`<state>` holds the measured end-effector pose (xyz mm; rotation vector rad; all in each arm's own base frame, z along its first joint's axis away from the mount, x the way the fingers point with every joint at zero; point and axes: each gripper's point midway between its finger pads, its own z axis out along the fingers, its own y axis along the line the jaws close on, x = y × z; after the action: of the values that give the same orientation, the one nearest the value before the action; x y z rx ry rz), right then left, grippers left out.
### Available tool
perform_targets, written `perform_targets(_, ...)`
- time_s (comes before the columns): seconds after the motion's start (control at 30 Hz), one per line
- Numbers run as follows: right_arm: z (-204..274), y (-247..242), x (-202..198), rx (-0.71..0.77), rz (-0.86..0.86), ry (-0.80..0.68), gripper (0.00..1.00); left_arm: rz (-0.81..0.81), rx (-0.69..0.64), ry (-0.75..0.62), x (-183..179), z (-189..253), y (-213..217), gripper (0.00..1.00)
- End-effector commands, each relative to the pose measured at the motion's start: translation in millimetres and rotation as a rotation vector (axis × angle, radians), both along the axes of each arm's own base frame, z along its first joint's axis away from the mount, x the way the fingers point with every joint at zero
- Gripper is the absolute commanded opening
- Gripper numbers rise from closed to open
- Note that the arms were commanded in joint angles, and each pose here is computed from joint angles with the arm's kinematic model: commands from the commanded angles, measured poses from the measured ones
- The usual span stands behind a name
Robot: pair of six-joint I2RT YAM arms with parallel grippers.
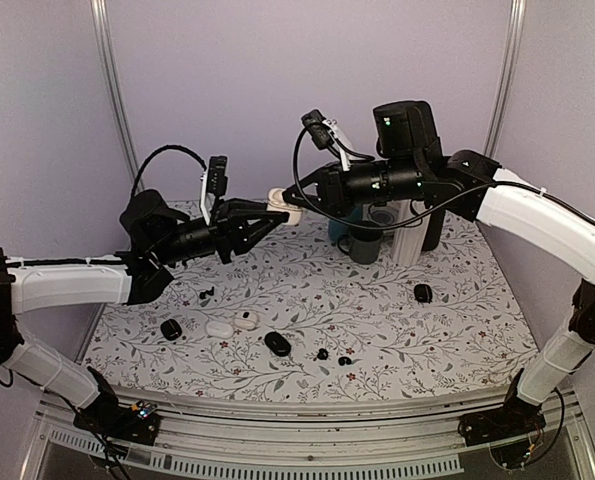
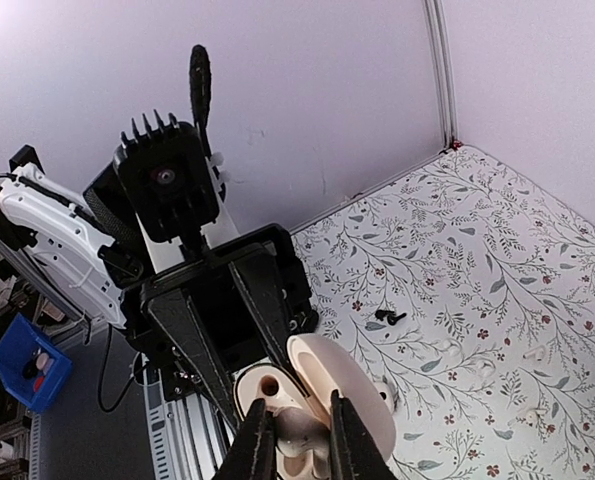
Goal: Insert the wireless bluetooth earbuds into the charging case
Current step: Pick up the right earbud from the right side groove of the charging case.
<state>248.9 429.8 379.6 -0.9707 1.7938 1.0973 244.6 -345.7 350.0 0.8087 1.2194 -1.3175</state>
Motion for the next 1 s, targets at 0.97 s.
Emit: perform_targets(0.97,4,-3,-1,0.065,-0.047,0.082,0.10,0.220,-0.147,-0.253,-8,50,28,0.00)
